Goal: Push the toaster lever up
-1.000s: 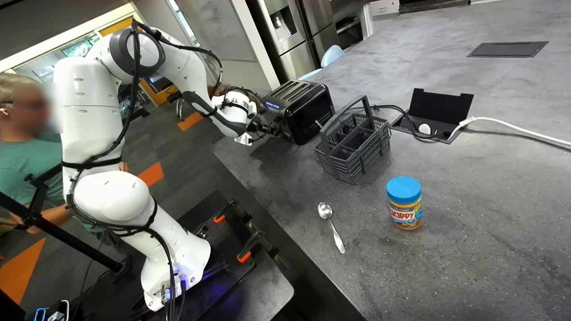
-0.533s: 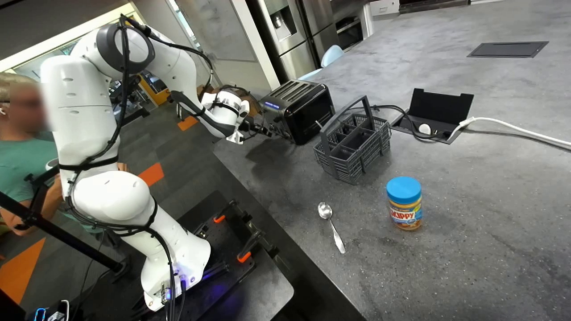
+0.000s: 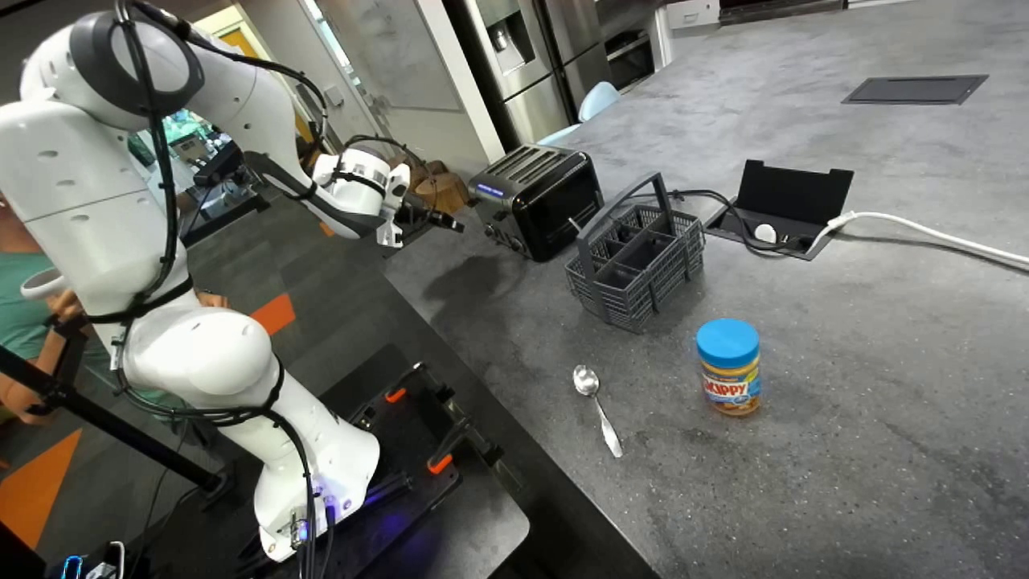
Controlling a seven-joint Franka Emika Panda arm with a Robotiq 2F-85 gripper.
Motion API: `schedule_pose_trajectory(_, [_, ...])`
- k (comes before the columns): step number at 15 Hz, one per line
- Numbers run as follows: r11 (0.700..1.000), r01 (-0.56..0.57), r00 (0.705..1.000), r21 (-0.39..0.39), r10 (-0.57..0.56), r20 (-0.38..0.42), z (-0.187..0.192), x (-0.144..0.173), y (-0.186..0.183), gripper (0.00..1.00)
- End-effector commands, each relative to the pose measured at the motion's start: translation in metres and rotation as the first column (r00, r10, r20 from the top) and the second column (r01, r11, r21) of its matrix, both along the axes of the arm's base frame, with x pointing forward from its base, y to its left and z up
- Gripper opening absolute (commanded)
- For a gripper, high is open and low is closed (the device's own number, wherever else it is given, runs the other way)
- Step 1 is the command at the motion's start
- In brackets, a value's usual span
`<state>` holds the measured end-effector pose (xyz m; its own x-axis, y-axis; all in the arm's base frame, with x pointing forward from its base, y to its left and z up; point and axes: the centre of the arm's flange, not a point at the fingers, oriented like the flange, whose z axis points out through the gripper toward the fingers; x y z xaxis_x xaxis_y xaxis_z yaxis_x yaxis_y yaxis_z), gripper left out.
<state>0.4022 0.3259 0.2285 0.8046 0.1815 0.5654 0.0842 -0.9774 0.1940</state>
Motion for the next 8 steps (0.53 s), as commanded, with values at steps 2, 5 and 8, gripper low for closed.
schedule_pose_trajectory(2, [1.0,0.0,0.996,-0.027,0.002,0.093,0.059,-0.041,-0.015,0.0])
schedule_pose_trajectory(5, [0.999,0.002,0.989,-0.042,0.004,0.145,0.079,-0.054,-0.02,0.0])
schedule_pose_trajectory(8, [0.999,-0.019,0.985,-0.04,0.026,0.172,0.092,-0.061,-0.026,0.0])
